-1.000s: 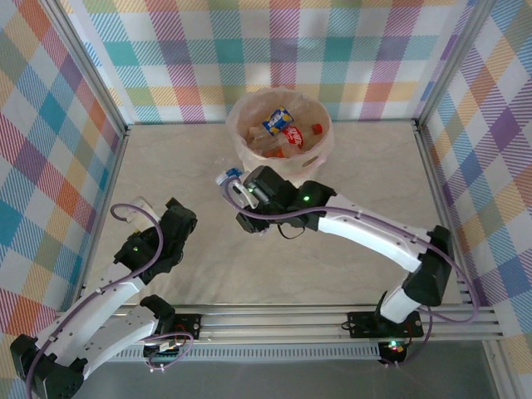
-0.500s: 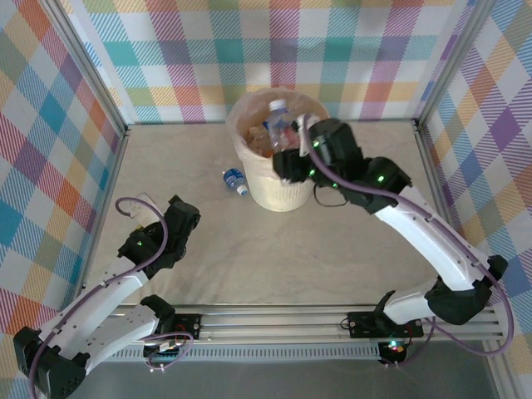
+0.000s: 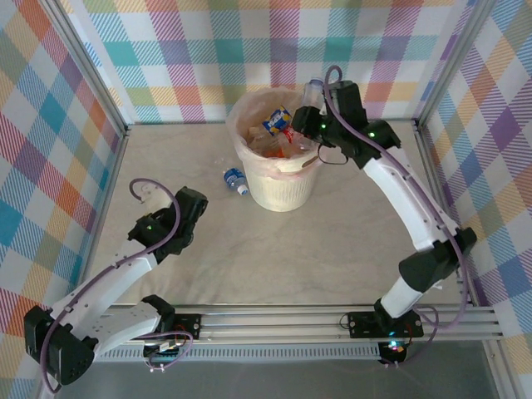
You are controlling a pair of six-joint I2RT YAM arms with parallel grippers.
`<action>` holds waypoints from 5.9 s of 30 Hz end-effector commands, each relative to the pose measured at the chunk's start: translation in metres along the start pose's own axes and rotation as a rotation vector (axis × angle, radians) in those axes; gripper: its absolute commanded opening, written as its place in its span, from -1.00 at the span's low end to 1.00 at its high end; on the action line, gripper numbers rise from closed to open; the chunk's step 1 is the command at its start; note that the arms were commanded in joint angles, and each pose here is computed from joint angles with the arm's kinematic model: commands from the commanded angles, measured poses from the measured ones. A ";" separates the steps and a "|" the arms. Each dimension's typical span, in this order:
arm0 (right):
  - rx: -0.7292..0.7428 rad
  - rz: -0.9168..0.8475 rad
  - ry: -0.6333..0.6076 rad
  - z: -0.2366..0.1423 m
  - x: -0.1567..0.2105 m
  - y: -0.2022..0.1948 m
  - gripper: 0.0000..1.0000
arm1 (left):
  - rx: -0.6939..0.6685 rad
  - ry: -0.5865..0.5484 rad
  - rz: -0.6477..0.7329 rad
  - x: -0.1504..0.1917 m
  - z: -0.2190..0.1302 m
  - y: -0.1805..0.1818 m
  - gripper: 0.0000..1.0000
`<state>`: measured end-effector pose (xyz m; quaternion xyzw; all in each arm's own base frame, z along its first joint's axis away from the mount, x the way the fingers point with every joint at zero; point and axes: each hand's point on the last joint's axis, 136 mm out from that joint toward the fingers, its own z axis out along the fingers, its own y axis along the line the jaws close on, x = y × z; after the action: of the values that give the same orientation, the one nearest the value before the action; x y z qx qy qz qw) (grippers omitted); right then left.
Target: Put the plastic bottles in the bin
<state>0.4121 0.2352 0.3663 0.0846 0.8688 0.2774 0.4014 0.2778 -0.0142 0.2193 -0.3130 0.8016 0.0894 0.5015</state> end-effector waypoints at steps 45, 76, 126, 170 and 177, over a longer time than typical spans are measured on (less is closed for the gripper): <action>0.005 -0.110 0.025 0.000 0.012 0.033 0.66 | 0.105 0.154 -0.024 0.014 0.030 -0.044 1.00; 0.190 -0.203 -0.015 -0.108 0.045 -0.053 0.99 | 0.211 0.561 -0.074 0.062 0.158 -0.154 0.78; 0.232 -0.206 -0.012 -0.114 0.067 -0.083 0.99 | 0.201 0.450 0.018 0.004 0.174 -0.169 -0.16; 0.315 -0.074 -0.146 -0.154 0.080 -0.136 0.99 | 1.085 -0.455 1.022 -0.089 -0.159 -0.396 -0.20; 0.318 -0.075 -0.141 -0.152 0.081 -0.137 0.99 | 1.075 -0.378 1.139 -0.052 -0.142 -0.405 -0.08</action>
<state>0.2562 0.0938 0.3219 0.1223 0.8746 0.1237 0.4526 0.4314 -0.3758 0.3924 0.4327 0.6825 -0.0262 0.5884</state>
